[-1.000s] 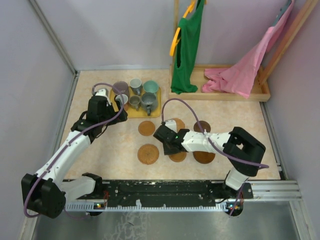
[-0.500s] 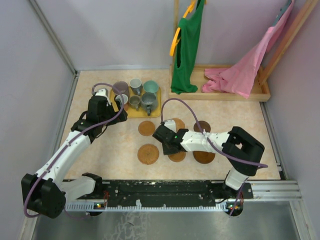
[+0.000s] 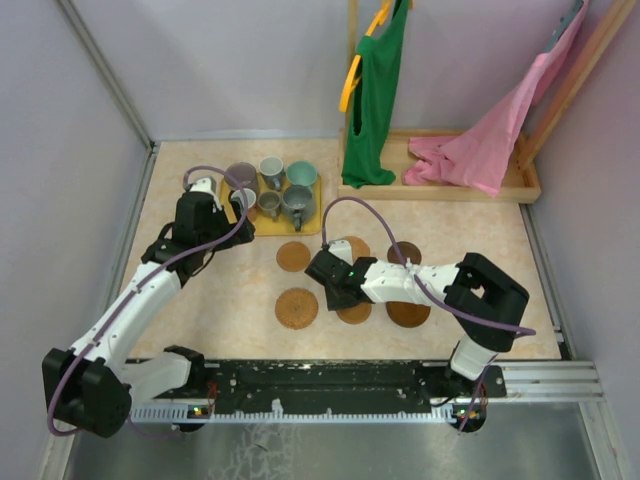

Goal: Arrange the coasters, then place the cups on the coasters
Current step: Adjust the coaster at the center of the board.

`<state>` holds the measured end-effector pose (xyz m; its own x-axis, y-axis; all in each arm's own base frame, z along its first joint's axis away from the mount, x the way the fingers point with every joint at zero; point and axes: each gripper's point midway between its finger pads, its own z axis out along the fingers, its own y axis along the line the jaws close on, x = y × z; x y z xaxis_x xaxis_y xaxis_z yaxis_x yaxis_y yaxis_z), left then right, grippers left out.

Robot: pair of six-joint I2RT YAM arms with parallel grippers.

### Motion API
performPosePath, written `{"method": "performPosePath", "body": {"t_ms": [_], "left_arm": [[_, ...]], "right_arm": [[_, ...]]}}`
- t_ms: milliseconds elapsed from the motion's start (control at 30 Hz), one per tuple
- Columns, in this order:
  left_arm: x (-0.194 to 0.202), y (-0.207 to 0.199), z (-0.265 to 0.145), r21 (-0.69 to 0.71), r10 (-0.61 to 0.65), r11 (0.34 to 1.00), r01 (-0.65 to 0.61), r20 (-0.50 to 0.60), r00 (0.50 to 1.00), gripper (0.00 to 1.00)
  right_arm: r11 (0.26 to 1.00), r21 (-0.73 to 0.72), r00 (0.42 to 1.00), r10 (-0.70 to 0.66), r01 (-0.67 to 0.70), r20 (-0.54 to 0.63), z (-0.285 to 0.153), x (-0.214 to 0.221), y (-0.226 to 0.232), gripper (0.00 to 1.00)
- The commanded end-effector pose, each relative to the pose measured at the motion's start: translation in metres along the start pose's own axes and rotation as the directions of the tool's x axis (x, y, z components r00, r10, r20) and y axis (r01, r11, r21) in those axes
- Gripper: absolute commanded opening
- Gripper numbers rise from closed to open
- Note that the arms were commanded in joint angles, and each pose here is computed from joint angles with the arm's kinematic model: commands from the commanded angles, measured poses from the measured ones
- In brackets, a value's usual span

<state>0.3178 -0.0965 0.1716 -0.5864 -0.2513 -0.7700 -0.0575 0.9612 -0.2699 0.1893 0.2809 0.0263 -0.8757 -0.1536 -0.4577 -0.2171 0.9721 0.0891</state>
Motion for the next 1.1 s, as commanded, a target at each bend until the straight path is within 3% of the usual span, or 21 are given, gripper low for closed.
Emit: {"method": "performPosePath", "body": {"t_ms": [0, 633, 1067], "left_arm": [[-0.001, 0.002, -0.004, 0.004, 0.001, 1.000, -0.001, 0.012, 1.000, 1.00], [-0.001, 0.003, -0.006, 0.002, -0.003, 1.000, 0.003, 0.015, 1.000, 1.00], [-0.003, 0.002, -0.006, 0.005, -0.001, 1.000, 0.001, 0.022, 1.000, 1.00]], "right_arm": [[0.998, -0.056, 0.999, 0.002, 0.000, 0.034, -0.007, -0.011, 0.018, 0.24], [0.999, -0.051, 0.999, -0.006, 0.009, 0.047, -0.008, -0.014, 0.020, 0.24], [0.999, 0.010, 0.975, -0.048, 0.047, 0.215, -0.042, -0.079, 0.019, 0.29]]}}
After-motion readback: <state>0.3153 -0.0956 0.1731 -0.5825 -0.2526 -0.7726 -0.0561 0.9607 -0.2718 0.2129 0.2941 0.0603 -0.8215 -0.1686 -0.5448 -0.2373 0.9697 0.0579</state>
